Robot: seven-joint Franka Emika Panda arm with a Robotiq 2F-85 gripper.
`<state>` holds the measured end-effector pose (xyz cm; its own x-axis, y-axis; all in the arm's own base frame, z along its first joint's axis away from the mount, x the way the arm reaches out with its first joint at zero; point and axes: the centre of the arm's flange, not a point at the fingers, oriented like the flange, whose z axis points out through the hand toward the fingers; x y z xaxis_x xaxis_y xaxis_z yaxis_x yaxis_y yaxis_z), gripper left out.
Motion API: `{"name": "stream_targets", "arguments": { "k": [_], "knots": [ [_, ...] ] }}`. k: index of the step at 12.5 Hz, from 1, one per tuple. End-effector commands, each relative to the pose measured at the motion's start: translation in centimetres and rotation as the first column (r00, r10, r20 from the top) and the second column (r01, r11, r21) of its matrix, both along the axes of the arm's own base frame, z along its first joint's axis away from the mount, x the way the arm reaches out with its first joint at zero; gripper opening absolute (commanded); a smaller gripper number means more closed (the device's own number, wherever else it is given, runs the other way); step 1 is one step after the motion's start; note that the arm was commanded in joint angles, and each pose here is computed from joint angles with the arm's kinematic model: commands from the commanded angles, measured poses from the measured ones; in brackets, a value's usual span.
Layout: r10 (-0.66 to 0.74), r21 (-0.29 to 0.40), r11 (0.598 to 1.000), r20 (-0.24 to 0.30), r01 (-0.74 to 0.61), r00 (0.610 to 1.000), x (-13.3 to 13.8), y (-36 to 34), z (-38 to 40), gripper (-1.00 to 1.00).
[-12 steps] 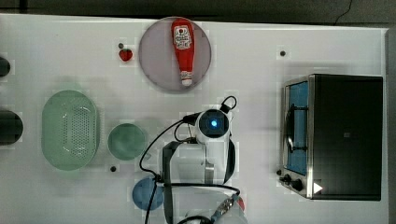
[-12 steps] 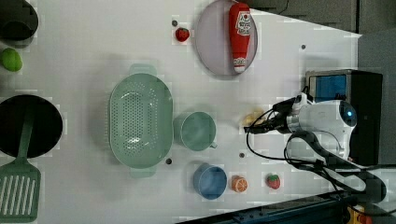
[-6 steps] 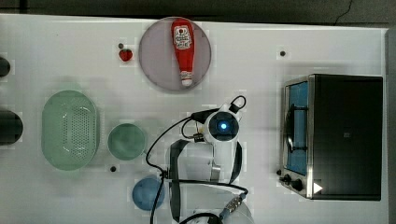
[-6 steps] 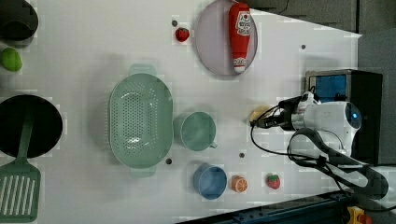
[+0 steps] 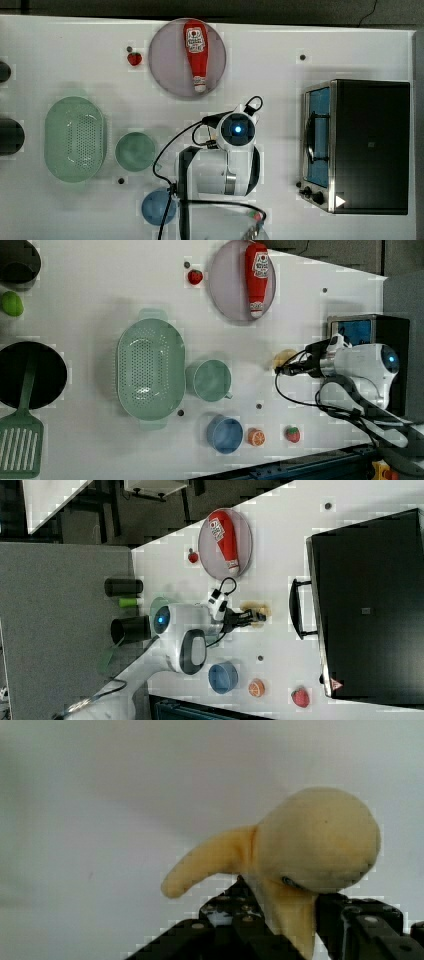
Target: Pick Banana and place it in mug.
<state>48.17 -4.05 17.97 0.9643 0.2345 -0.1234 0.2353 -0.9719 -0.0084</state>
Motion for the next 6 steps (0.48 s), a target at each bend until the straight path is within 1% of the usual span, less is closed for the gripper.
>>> {"name": "stream_targets", "arguments": {
  "k": [1, 4, 6],
  "knots": [
    [0.000, 0.013, 1.000, 0.079, -0.001, 0.997, 1.4, -0.6, 9.8, -0.37],
    [-0.005, 0.021, 1.000, 0.088, 0.004, 0.996, 1.0, 0.1, 18.8, -0.37],
    [-0.049, 0.020, 0.999, 0.062, 0.048, 0.997, 0.2, 1.3, 23.8, -0.37]
  ]
}}
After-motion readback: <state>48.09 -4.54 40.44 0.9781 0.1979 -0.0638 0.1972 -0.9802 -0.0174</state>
